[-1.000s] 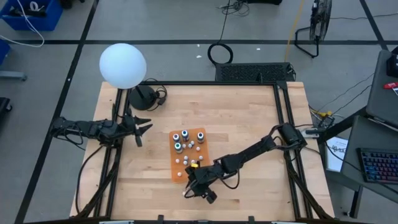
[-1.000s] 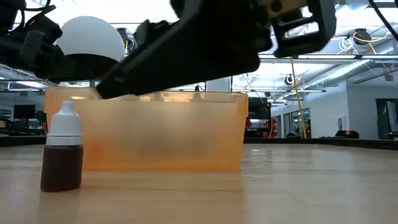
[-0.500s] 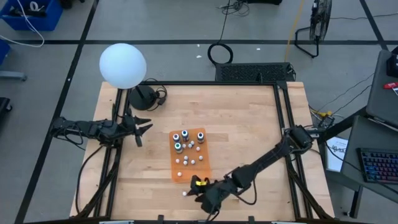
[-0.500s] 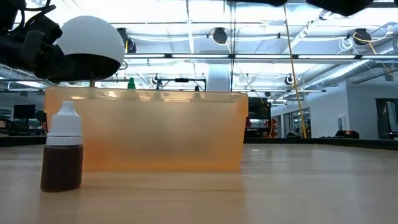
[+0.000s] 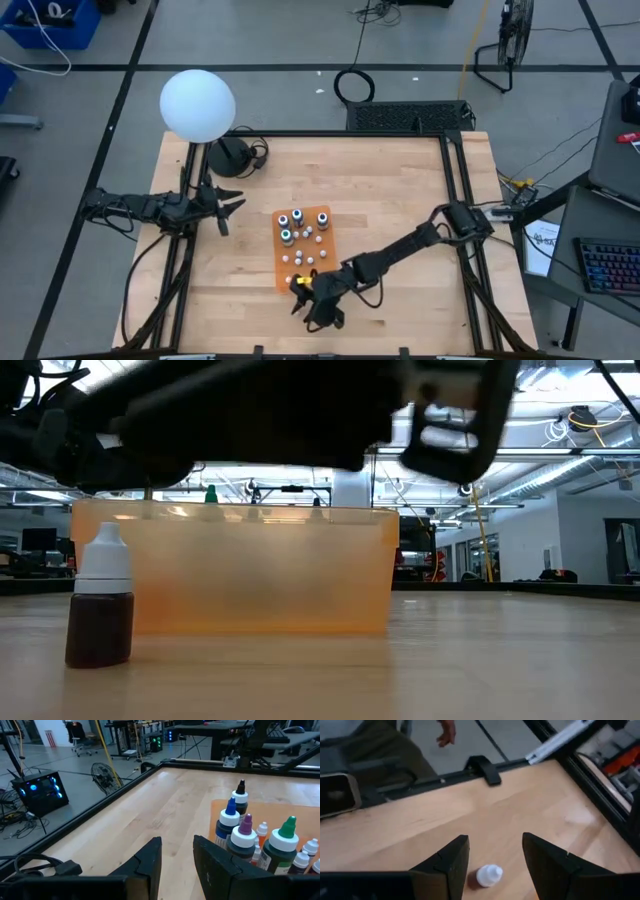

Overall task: Pick & Place food coloring
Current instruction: Put the small orange food coloring bottle into the orange bin

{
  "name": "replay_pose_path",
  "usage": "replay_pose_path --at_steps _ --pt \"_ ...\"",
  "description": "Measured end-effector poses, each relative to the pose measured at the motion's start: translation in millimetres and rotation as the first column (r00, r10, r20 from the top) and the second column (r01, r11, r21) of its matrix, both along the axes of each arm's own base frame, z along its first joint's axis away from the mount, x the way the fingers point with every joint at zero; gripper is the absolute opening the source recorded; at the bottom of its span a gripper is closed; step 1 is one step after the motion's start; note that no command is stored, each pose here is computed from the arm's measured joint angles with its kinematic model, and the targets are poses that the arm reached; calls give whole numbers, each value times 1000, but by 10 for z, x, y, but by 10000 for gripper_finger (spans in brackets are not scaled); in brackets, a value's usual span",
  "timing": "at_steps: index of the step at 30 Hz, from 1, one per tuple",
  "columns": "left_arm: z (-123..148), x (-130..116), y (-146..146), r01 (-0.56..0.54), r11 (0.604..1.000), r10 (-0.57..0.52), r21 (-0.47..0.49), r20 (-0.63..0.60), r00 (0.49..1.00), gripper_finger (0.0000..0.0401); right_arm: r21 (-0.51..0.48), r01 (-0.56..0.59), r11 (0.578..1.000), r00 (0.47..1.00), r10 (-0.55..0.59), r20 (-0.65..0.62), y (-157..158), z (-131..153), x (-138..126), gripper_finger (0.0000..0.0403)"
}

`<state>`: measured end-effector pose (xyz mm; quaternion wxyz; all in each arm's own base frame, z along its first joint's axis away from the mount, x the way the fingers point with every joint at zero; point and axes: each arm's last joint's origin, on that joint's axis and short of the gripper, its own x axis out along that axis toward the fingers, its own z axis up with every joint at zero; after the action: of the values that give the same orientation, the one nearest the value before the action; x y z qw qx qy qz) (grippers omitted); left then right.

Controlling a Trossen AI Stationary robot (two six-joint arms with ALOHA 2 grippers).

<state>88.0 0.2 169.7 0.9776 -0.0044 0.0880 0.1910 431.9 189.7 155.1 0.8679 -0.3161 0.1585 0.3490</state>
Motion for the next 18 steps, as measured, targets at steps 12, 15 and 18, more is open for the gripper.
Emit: replay_pose_path --at_steps 12,15,18 --pt "0 0 0 0 1000 0 0 0 1000 115 0 118 993 993 -118 -26 51 319 -142 166" --pt "0 0 0 0 1000 0 0 0 1000 115 -22 253 967 963 -254 -93 121 581 -364 163" --pt "0 0 0 0 1000 0 0 0 1000 115 28 444 896 866 -420 -270 116 799 -624 162"
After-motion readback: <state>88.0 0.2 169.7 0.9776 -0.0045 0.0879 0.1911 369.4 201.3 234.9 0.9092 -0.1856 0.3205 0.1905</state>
